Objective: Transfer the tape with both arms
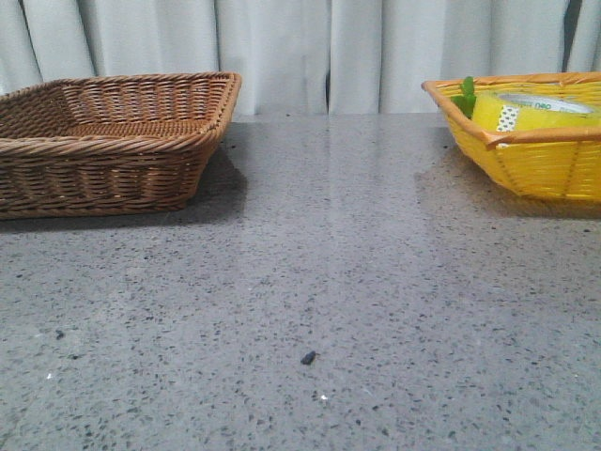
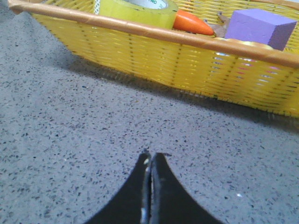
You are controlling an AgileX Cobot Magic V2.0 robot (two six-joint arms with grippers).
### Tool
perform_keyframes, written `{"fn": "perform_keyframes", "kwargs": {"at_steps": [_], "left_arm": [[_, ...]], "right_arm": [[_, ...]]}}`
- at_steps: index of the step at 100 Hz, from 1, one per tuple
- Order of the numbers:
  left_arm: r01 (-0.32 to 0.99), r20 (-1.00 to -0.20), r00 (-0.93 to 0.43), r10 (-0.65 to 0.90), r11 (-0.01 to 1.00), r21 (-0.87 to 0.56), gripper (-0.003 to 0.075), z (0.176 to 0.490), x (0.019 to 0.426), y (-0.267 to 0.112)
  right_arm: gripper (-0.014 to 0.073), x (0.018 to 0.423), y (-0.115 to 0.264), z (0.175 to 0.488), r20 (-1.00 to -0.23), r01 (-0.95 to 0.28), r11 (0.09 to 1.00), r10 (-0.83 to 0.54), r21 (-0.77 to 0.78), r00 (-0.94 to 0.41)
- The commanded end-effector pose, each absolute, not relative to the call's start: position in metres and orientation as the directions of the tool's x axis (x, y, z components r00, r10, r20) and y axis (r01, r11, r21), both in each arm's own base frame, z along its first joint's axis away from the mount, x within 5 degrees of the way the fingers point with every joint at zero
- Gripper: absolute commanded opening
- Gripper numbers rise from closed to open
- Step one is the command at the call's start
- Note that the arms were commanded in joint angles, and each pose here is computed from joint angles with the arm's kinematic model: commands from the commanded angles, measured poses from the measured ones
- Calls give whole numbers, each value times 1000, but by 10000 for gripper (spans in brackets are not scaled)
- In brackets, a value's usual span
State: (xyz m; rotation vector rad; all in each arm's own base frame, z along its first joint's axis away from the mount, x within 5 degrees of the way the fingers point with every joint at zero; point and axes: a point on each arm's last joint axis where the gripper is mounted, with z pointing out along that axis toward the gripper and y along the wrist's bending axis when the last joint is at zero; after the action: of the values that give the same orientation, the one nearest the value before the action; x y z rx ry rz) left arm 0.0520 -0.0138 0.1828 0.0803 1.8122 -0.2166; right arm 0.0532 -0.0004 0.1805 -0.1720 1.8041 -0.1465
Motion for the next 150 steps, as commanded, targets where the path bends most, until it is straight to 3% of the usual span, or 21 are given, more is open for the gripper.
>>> {"fn": "perform_keyframes", "kwargs": {"at_steps": [1,130,150], "left_arm": [[163,-976,-199,-90,979,-124,-21,185,51,-13],[163,-976,-199,-88,979,-121,-21,184,51,-13],[160,-981,-175,-87,980,-115,-21,187,52,-12]], "right_arm": [[-74,53,-1,176,-951,-28,976,-218,-217,-220],[-74,53,-1,176,-951,-28,976,-218,-217,-220],[-74,55,-1,186,-968,-8,975,-220,-220,-121]]}}
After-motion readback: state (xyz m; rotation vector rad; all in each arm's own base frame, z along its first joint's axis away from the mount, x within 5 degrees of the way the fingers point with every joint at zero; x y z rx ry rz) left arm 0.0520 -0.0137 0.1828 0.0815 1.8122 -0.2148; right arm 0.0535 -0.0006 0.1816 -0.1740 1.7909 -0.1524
